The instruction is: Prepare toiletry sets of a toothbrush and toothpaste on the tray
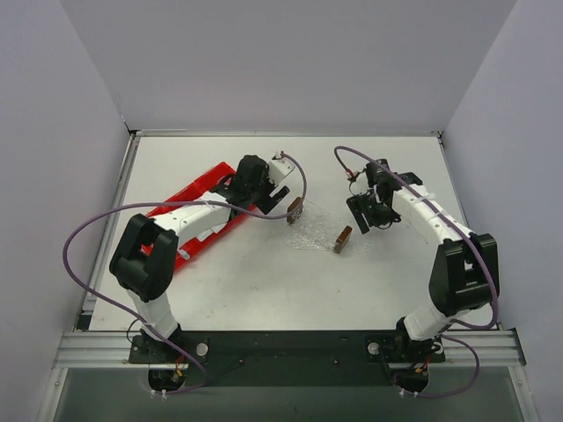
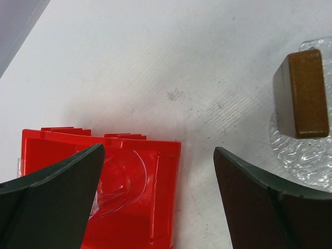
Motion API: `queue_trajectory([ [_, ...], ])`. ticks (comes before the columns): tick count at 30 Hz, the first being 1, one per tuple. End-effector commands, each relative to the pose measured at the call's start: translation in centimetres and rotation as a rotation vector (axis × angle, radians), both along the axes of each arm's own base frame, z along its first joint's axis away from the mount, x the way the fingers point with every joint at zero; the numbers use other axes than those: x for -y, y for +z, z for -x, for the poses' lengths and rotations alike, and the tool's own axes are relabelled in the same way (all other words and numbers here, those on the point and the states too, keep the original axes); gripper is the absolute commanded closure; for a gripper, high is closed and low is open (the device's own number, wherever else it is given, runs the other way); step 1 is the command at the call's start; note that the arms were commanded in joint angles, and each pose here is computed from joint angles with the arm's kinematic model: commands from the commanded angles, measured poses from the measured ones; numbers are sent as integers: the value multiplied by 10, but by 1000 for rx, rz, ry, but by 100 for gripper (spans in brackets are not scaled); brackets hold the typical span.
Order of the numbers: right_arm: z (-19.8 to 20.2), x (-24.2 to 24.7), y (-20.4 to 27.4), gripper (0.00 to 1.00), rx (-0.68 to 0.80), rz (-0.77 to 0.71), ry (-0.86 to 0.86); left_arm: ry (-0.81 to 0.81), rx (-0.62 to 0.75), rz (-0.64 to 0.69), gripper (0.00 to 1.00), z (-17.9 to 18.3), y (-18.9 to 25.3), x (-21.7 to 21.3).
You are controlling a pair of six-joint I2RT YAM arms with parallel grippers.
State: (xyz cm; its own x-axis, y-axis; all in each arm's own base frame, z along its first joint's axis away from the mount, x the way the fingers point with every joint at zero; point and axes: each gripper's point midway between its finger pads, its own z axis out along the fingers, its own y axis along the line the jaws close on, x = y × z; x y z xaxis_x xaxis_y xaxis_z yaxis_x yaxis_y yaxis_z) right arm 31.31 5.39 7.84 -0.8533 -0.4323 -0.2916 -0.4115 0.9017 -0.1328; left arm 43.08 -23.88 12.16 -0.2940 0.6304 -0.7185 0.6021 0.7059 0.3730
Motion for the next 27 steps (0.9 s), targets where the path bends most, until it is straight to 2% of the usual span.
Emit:
queue_trajectory([
  [1, 19, -5, 22, 40, 13, 0, 6, -6, 55, 203, 3, -15, 50, 26],
  [10, 47, -46, 33, 39, 46, -138, 164, 38, -7, 326, 3, -51, 48, 55],
  [14, 51, -62, 30, 39, 61, -170, 234, 20, -85, 341, 2, -59, 25, 71],
  [20, 53, -77, 15, 39, 81, -152, 307, -49, -185, 378, 3, -54, 3, 92],
  [27, 52, -86, 4, 40, 93, -74, 352, -93, -234, 394, 3, -55, -7, 106],
])
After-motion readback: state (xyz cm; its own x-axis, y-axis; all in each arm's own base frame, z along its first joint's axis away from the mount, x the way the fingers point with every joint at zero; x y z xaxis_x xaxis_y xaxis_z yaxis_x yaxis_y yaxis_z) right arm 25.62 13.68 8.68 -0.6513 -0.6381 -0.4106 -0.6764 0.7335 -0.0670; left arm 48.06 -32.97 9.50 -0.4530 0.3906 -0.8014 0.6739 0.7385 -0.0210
